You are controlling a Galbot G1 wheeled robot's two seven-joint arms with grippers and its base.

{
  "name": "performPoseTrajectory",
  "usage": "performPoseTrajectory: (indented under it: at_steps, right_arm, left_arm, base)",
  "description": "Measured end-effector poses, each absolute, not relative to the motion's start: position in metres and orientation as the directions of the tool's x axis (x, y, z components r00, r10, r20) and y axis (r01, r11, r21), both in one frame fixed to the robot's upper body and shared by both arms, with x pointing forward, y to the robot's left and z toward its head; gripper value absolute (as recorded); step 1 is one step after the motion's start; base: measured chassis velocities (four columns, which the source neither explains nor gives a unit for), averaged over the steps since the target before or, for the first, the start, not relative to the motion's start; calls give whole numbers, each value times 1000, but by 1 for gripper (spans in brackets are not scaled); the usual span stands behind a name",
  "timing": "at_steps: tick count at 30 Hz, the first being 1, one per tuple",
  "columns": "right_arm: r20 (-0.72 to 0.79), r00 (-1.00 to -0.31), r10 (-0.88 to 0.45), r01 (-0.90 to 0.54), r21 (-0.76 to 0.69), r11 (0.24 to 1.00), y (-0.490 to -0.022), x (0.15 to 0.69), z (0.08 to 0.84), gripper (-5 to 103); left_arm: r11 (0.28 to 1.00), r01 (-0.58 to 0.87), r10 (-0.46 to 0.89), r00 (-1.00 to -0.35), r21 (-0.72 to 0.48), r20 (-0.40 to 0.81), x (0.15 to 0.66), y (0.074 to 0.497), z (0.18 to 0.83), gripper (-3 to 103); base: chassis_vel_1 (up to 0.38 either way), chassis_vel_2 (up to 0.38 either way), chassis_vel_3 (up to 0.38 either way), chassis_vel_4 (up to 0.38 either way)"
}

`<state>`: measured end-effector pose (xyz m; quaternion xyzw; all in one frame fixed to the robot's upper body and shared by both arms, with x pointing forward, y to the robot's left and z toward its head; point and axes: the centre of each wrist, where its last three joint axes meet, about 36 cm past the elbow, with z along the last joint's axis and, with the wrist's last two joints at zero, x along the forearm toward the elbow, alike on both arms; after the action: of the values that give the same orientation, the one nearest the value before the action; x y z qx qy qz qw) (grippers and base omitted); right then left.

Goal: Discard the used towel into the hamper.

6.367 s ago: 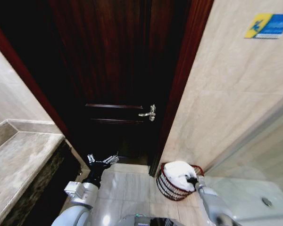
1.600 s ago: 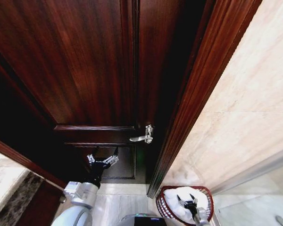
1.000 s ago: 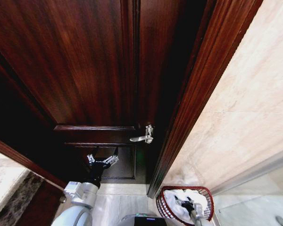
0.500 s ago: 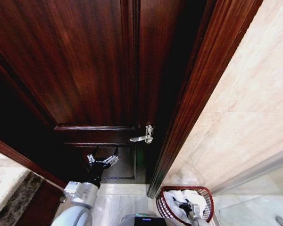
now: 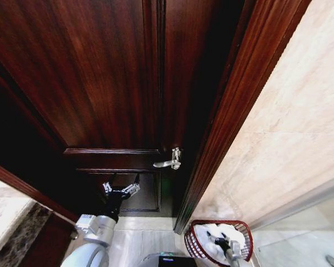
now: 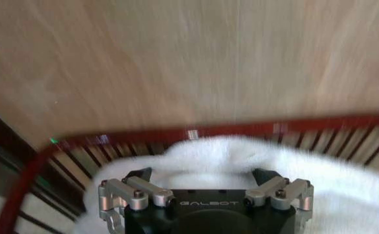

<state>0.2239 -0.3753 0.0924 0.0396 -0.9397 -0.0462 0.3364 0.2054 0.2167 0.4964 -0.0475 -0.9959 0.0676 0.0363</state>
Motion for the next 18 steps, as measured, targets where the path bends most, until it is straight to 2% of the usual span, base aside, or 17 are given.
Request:
performPoseTrajectory:
  at_steps: [8, 18]
  right_arm:
    - [536, -837, -107, -77, 79, 994, -367, 221, 143, 100]
    - [434, -899, -59, -47, 40, 998, -344, 167, 191, 100]
  left_arm:
    - [986, 90, 100, -993, -138, 66, 205, 217, 496, 100]
    - [986, 90, 99, -993, -138, 66, 205, 217, 496, 100]
  base:
    - [0, 0, 0, 0]
    - [0, 0, 0, 0]
